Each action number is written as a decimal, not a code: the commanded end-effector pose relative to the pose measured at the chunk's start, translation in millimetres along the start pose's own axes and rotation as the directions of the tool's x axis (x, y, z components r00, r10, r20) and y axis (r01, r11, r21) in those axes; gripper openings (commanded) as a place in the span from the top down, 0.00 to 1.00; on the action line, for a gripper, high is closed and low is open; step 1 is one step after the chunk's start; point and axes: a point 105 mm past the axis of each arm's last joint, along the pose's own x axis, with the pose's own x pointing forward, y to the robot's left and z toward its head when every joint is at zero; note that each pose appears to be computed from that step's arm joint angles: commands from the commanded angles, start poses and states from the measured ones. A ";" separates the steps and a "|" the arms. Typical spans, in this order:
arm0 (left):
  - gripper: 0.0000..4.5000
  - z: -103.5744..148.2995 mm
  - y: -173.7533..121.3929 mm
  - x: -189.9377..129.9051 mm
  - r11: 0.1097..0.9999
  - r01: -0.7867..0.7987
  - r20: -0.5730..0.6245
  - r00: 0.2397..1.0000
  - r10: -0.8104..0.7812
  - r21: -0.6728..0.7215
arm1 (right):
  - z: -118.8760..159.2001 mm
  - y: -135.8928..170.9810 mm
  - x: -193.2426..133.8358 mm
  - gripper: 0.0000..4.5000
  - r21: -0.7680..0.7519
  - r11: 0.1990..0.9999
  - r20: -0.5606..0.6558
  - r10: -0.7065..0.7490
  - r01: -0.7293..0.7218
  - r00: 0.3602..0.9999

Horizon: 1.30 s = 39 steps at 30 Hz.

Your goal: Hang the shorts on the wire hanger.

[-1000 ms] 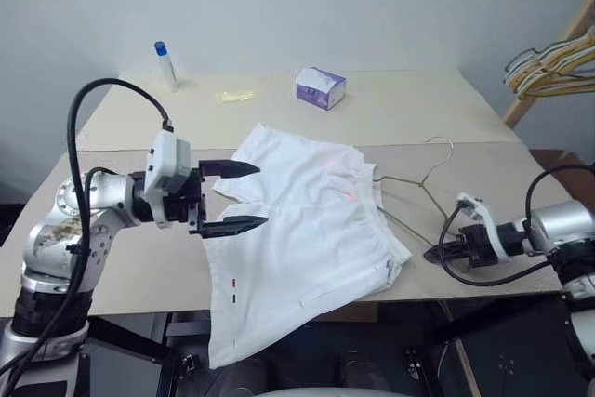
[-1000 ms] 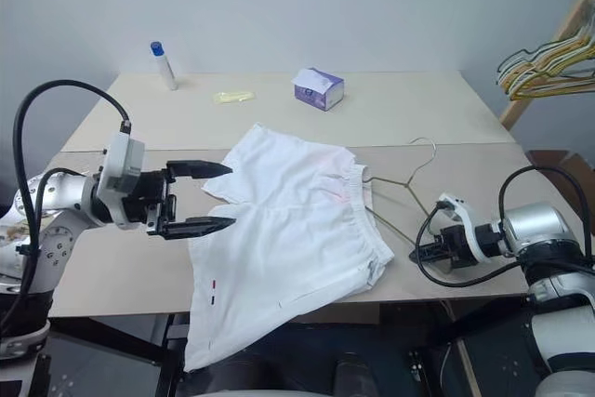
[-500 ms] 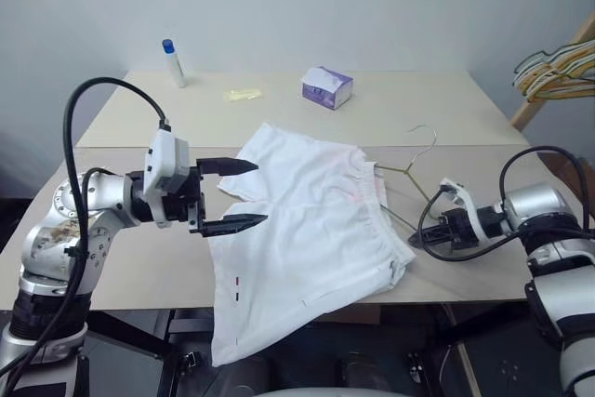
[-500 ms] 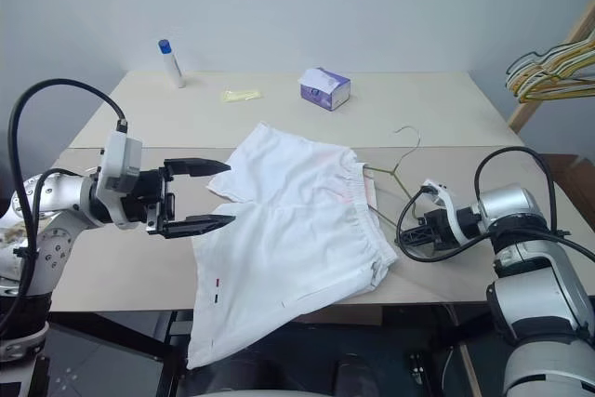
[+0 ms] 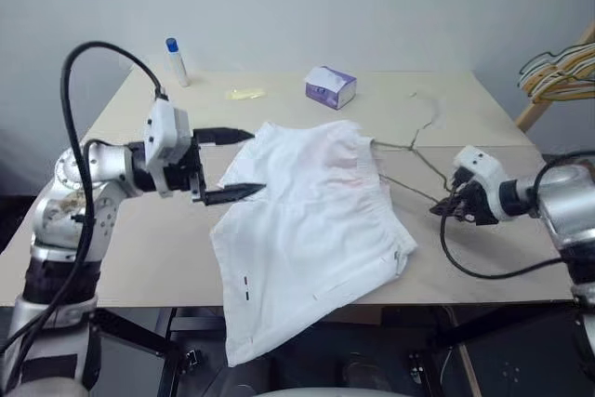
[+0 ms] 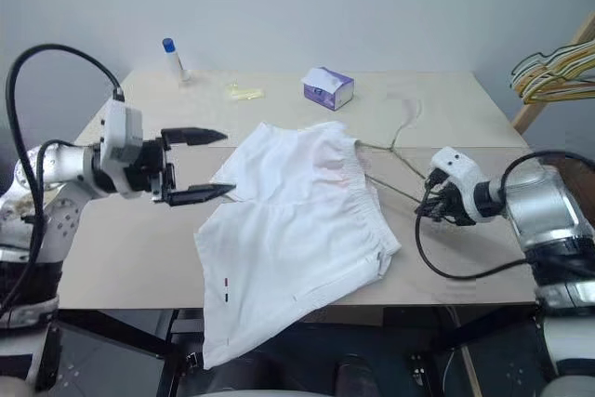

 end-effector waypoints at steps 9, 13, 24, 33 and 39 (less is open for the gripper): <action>0.01 4.3 20.3 31.2 0.965 0.154 -0.007 0.988 -0.156 0.212 | 77.3 69.1 -20.4 1.00 -0.337 0.940 0.170 0.012 0.046 0.985; 0.01 -9.7 9.9 36.7 0.921 0.298 -0.088 0.955 -0.284 0.252 | 82.2 77.6 -25.8 1.00 -0.364 0.931 0.166 0.037 0.026 0.985; 0.05 -46.5 3.0 50.4 0.844 0.464 -0.271 0.877 -0.396 0.268 | 89.4 92.7 -36.6 1.00 -0.370 0.926 0.159 0.139 -0.071 0.977; 0.65 -50.6 -1.0 52.7 0.852 0.466 -0.242 0.878 -0.413 0.236 | 92.6 95.3 -40.5 1.00 -0.319 0.941 0.170 0.175 -0.114 0.970; 0.99 -47.9 1.9 50.8 0.880 0.424 -0.205 0.900 -0.384 0.213 | 94.4 98.2 -40.7 1.00 -0.370 0.923 0.199 0.191 -0.107 0.961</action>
